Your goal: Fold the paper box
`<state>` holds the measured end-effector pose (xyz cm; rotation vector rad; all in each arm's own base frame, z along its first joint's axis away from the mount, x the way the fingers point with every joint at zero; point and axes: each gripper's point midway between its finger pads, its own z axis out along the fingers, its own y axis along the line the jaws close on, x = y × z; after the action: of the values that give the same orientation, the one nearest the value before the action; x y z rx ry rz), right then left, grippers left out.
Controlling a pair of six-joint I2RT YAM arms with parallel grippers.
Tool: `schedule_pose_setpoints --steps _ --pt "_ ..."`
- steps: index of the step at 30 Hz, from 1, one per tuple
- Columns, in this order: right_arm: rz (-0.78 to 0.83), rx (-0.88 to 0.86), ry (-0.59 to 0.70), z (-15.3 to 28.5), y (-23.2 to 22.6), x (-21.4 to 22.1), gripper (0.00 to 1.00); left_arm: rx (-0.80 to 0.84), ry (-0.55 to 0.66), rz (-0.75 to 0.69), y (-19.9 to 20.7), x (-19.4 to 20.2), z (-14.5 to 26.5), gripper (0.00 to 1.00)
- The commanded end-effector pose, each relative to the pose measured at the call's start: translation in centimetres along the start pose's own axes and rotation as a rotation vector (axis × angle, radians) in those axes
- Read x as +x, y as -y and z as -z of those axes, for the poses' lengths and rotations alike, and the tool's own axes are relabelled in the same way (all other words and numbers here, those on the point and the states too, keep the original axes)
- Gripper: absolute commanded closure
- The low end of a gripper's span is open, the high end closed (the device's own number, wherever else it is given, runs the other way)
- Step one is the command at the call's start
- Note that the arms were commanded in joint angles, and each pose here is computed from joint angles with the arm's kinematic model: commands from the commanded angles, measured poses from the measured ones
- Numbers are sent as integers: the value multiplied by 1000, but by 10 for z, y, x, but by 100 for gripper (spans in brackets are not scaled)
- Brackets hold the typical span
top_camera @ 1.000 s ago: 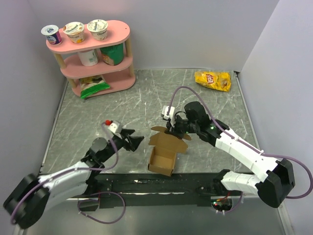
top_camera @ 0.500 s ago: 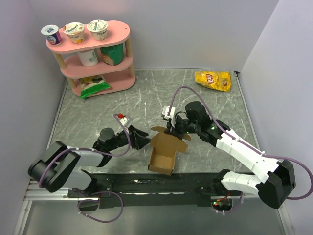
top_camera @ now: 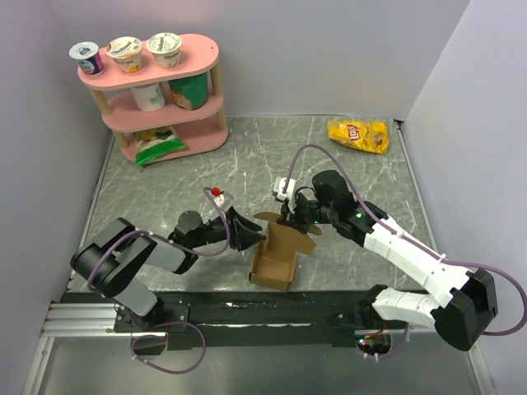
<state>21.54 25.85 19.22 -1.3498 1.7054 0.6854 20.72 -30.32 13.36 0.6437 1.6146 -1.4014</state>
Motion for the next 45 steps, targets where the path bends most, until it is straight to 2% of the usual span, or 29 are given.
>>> schedule_pose_setpoints --steps 1,10,13,20,23,28,35,38,40,41,45 --pt "9 -15 63 -3 0 -15 100 108 77 -71 16 -24 -15 44" --pt "0 -61 64 -8 -6 -14 100 140 102 -78 14 -26 -31 46" --pt "-2 -69 50 -8 -6 -12 100 124 122 -93 12 -30 -31 42" --pt "-4 -101 52 -1 -9 -18 100 88 118 -164 9 -36 -29 25" --pt "-10 -114 44 3 -11 -20 100 92 89 -193 12 -36 -29 24" --pt "-9 -133 52 11 -12 -26 100 90 62 -254 13 -39 -29 24" --pt "-16 -213 91 19 -23 -38 100 169 52 -245 29 -37 -33 35" --pt "-18 -258 106 22 -30 -42 100 166 73 -258 31 -41 -34 36" --pt "-25 -283 103 25 -35 -42 100 148 83 -267 30 -43 -34 31" --pt "-26 -283 102 26 -35 -43 100 133 86 -281 27 -44 -33 21" --pt "-31 -294 89 28 -37 -42 100 120 89 -310 28 -51 -34 17"
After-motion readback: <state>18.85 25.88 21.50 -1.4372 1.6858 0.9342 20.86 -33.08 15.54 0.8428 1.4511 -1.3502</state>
